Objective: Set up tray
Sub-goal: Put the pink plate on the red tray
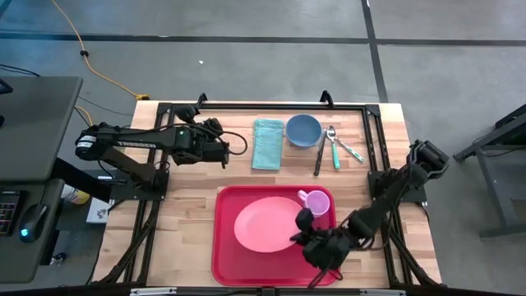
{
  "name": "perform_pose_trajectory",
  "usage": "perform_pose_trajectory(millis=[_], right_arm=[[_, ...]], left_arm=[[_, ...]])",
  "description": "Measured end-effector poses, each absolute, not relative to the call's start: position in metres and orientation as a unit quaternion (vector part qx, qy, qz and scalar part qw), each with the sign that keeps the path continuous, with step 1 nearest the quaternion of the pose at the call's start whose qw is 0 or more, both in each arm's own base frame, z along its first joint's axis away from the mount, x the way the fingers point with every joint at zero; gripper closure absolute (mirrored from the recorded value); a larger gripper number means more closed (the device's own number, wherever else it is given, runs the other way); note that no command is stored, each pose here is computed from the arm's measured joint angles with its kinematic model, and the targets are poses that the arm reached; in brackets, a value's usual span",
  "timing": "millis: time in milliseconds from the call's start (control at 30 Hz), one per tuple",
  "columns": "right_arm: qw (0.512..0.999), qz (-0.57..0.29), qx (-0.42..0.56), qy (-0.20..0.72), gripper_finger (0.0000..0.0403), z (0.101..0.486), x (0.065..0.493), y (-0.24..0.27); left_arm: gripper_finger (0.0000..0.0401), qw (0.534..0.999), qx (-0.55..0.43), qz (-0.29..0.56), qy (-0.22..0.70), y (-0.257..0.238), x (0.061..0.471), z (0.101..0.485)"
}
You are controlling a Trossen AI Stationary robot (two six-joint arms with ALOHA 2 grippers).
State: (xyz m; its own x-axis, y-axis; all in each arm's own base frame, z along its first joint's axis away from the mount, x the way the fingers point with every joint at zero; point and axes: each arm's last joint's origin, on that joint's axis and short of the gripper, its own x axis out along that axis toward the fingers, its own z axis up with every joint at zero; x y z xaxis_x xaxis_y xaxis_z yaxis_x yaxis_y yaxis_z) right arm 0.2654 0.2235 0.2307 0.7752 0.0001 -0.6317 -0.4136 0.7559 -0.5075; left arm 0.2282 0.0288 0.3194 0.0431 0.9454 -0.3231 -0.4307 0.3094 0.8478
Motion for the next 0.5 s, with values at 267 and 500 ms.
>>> perform_pose_trajectory(millis=[267,500], right_arm=[[0.895,0.109,-0.28,0.33,0.0403,0.201,0.269,0.243],[0.889,0.126,-0.252,0.36,0.0402,0.17,0.275,0.253]], left_arm=[[0.0038,0.68,0.263,0.516,0.45,0.029,0.232,0.319],[0.0038,0.683,0.26,0.515,0.449,0.029,0.233,0.319]])
